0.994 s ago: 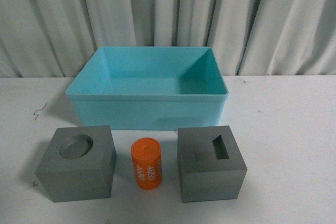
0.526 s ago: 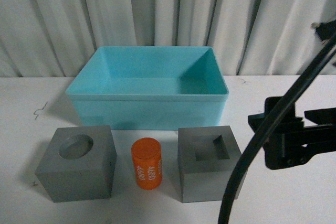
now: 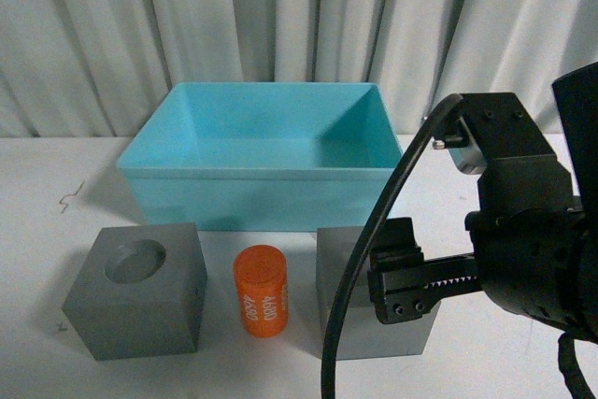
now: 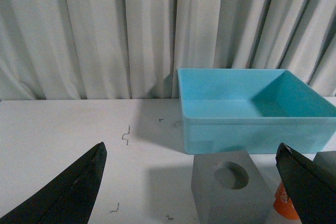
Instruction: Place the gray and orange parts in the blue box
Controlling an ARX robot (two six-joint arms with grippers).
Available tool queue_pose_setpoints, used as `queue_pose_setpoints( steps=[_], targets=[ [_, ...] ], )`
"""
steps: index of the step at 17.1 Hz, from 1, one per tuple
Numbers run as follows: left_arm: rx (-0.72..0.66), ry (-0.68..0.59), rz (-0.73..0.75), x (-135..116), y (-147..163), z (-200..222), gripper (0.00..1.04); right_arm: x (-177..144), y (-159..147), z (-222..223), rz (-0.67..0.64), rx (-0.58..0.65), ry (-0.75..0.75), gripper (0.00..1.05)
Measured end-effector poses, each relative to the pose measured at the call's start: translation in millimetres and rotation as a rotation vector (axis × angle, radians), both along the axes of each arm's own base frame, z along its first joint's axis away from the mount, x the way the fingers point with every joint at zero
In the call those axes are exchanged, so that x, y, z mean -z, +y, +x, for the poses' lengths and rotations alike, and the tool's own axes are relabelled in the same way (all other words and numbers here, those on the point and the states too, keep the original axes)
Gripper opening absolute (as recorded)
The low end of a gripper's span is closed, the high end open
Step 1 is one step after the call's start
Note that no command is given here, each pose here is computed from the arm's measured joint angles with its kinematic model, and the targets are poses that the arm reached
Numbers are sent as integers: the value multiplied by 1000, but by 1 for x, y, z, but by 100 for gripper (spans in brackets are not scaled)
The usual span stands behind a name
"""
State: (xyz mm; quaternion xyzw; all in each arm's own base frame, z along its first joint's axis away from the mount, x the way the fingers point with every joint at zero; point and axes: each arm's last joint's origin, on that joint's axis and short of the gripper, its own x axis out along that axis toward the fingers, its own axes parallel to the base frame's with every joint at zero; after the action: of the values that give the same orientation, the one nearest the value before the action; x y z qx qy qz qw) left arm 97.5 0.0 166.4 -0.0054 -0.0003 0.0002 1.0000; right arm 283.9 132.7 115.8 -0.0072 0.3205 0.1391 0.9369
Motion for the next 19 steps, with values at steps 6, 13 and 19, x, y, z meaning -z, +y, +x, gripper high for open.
queue_pose_setpoints(
  steps=[6, 13, 19],
  targets=[
    [0, 0, 0, 0, 0, 0, 98, 15, 7, 1, -14, 53, 37, 98],
    [0, 0, 0, 0, 0, 0, 98, 27, 8, 14, 20, 150, 72, 67],
    [0, 0, 0, 0, 0, 0, 98, 26, -5, 7, 34, 190, 68, 19]
  ],
)
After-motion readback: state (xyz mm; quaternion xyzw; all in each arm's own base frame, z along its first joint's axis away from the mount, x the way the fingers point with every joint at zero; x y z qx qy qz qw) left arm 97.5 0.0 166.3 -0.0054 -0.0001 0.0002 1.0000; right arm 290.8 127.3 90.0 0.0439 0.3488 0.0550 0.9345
